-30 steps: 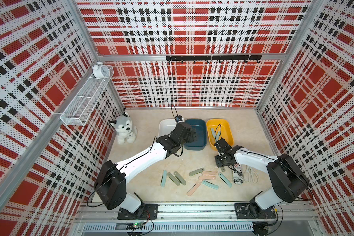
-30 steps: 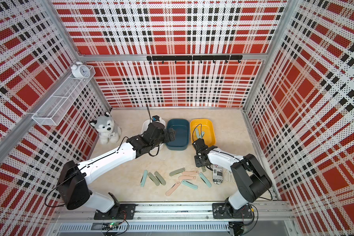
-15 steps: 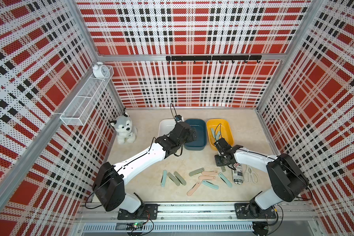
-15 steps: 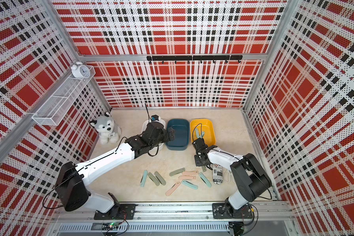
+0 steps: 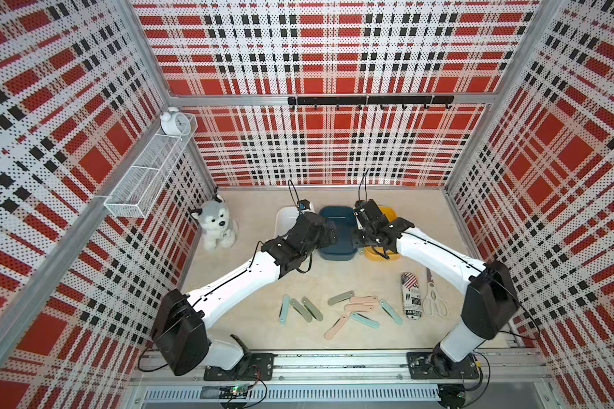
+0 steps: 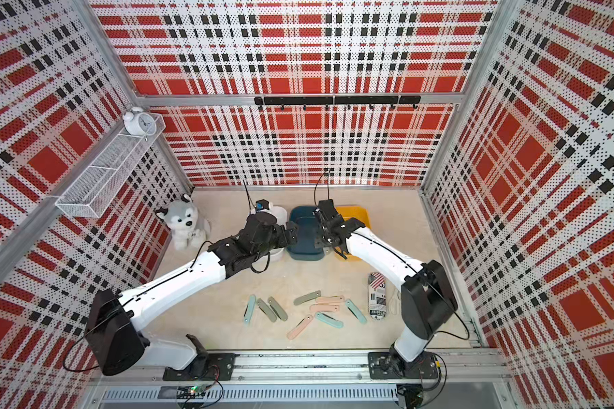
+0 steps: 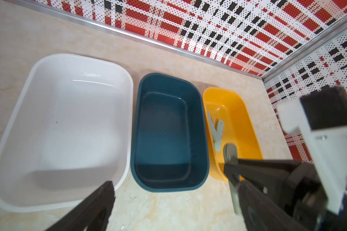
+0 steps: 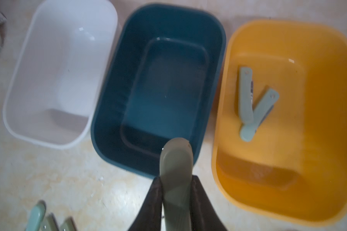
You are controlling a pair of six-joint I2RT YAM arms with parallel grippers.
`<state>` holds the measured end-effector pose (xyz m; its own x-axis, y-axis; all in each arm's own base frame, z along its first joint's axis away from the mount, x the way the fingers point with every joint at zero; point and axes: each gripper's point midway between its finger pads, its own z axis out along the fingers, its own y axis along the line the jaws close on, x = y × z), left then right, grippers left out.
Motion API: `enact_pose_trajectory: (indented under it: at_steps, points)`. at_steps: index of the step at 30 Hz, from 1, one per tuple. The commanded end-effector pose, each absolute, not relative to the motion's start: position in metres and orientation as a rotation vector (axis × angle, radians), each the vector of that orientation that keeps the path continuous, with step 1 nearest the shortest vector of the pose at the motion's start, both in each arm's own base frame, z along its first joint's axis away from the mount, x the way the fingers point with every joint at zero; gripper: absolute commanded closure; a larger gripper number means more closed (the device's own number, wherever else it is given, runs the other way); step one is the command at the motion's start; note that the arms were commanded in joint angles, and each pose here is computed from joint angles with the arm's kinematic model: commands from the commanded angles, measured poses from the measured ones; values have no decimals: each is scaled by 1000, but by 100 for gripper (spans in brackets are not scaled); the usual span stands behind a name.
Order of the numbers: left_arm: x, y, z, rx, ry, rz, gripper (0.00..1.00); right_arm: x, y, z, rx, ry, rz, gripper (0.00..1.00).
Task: Place the fruit knives into the storage box by color
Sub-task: Place the fruit knife in the storage box.
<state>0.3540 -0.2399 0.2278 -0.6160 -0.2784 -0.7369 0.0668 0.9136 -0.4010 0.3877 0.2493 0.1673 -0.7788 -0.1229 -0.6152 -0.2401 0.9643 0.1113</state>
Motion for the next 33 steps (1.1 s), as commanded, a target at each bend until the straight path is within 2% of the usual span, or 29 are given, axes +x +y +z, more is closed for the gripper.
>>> enact_pose_trajectory:
  at_steps: [1,5,8,15,28,33]
  points:
    - [354,-224,229,-167,2173,-475,2,415,268,162,-288,2450,229,79]
    - [353,-216,228,-178,2173,-456,2,447,290,166,-288,2410,232,78]
    - [352,-212,225,-179,2178,-446,2,465,298,151,-279,2403,203,76]
    - [348,-206,222,-161,2179,-421,2,496,300,120,-273,2387,76,77]
    - [342,-201,226,-127,2169,-404,2,508,317,53,-277,2455,92,74]
    - [337,-212,219,-72,2193,-412,2,509,315,47,-269,2456,80,69]
